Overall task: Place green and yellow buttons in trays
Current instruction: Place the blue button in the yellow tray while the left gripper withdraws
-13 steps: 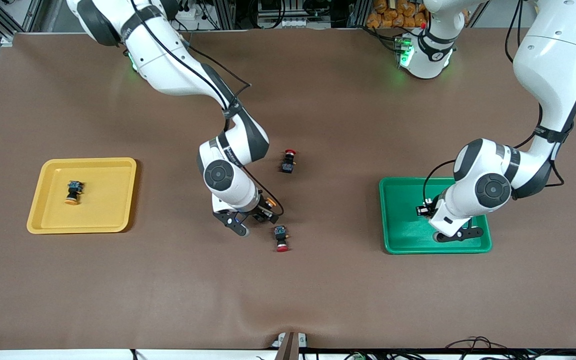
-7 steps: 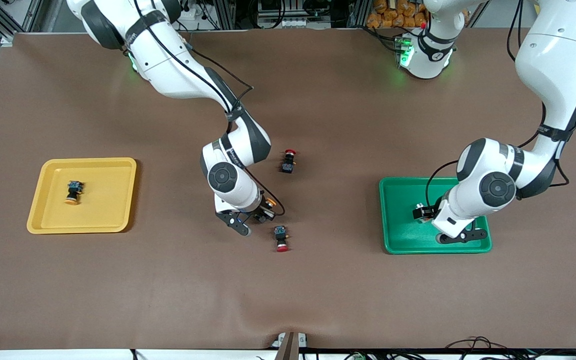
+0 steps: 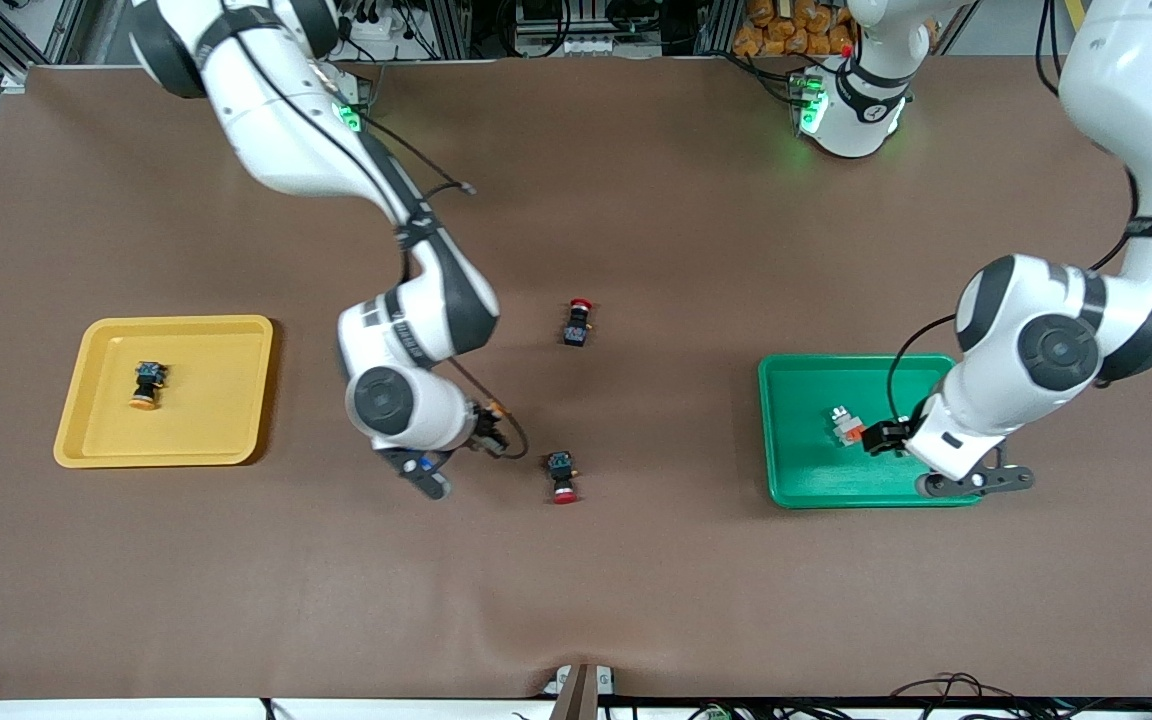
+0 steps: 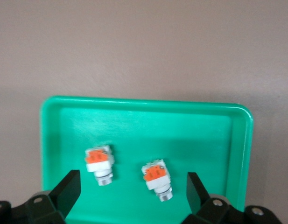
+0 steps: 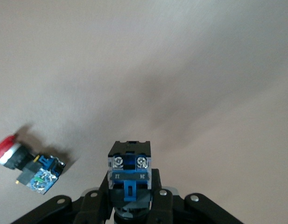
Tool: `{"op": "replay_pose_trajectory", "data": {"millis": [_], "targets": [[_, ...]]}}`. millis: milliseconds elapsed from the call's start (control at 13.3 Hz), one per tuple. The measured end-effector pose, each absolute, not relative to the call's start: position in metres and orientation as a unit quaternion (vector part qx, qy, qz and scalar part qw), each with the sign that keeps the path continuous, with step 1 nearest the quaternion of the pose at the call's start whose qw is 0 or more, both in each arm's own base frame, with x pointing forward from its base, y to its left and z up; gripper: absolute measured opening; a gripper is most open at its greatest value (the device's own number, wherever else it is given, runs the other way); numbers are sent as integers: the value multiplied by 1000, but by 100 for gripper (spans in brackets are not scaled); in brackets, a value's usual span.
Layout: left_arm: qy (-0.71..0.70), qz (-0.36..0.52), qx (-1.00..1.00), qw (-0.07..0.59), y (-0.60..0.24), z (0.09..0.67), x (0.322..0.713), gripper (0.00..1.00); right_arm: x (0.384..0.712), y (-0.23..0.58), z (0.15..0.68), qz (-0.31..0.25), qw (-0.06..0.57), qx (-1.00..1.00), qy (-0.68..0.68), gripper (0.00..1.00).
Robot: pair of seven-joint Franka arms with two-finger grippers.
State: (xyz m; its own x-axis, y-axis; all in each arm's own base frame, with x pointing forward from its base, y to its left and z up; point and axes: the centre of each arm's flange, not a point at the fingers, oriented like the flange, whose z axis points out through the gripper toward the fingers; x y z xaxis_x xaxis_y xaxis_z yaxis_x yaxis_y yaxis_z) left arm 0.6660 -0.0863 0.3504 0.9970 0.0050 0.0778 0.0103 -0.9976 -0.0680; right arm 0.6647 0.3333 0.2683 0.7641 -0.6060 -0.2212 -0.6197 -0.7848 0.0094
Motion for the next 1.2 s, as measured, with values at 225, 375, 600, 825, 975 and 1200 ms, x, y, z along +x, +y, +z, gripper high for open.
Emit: {"op": "replay_pose_trajectory", "data": {"millis": [225, 375, 600, 825, 975, 1200], "targets": [[77, -22, -994, 68, -77, 427, 669, 100, 684, 283, 298, 119, 37, -948, 293, 33], [89, -26, -993, 80, -74, 473, 662, 100, 693, 241, 325, 126, 45, -953, 272, 33], [75, -41, -994, 63, -74, 516, 648, 100, 698, 189, 354, 142, 52, -959, 239, 33], [61, -44, -996, 51, -71, 541, 640, 100, 694, 129, 350, 190, 38, -958, 211, 33], [56, -41, -997, 45, -71, 557, 636, 100, 691, 81, 340, 213, 35, -960, 180, 33], [41, -38, -998, 21, -66, 587, 621, 100, 683, 26, 331, 223, 33, -965, 132, 33]]}}
